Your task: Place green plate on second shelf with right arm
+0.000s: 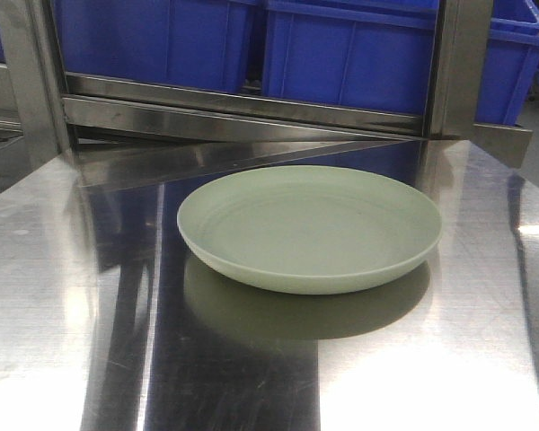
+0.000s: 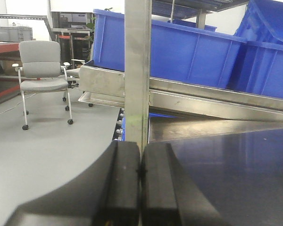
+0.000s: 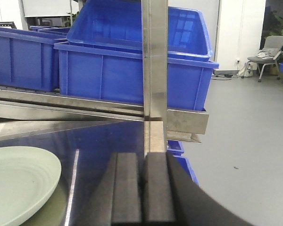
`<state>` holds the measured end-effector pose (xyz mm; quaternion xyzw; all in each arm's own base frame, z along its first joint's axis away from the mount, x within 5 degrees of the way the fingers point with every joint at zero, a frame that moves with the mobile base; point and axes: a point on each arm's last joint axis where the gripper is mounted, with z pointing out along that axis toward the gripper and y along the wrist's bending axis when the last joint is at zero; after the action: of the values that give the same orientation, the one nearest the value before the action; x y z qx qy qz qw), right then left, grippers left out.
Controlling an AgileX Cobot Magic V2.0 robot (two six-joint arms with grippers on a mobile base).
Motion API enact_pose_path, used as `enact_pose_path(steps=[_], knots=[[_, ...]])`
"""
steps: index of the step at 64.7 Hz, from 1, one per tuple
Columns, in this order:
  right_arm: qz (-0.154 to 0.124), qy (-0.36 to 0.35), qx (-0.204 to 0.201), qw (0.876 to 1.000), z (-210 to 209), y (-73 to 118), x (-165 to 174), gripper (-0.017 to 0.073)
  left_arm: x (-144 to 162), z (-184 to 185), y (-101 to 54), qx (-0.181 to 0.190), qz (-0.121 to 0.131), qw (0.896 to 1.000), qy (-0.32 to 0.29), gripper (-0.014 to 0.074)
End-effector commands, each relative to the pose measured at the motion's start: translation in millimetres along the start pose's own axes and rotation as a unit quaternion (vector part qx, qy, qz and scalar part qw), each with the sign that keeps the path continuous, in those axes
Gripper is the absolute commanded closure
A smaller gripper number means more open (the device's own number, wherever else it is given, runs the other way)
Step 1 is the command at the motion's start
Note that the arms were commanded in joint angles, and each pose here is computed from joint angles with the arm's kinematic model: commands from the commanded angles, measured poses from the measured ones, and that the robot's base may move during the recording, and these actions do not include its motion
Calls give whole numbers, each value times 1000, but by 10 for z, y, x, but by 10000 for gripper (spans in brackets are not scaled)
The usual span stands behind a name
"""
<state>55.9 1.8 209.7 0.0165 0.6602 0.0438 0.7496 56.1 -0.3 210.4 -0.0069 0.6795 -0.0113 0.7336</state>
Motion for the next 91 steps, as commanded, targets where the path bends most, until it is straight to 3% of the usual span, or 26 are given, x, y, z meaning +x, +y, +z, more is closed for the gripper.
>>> enact_pose_path(steps=[1,11,19,34,46,52,58,64,69,75,91], knots=[[-8,-52,0,999,1,6,-141,508,57,-6,-3,4,-8,1000,-29,463],[-8,-61,0,998,-1,7,-158,508,57,-6,-3,4,-8,1000,-29,463],[-6,-119,-2,993,-19,9,-261,508,57,-6,-3,4,-8,1000,-29,463],[-8,-237,-6,971,-102,32,-618,508,57,-6,-3,4,-8,1000,-29,463],[2,-135,-9,991,42,93,-1159,508,57,-6,-3,4,-8,1000,-29,463],[3,-102,-8,995,204,127,-1512,508,57,-6,-3,4,-8,1000,-29,463],[22,-60,-10,998,455,160,-1810,508,57,-6,-3,4,-8,1000,-29,463],[49,40,-13,998,792,194,-1898,508,57,-6,-3,4,-8,1000,-29,463],[79,153,-27,985,1070,255,-1857,508,57,-6,-3,4,-8,1000,-29,463],[96,262,-52,959,1407,355,-1692,508,57,-6,-3,4,-8,1000,-29,463],[153,410,-90,895,1948,629,-1114,485,57,-6,-3,4,-8,1000,-29,463]])
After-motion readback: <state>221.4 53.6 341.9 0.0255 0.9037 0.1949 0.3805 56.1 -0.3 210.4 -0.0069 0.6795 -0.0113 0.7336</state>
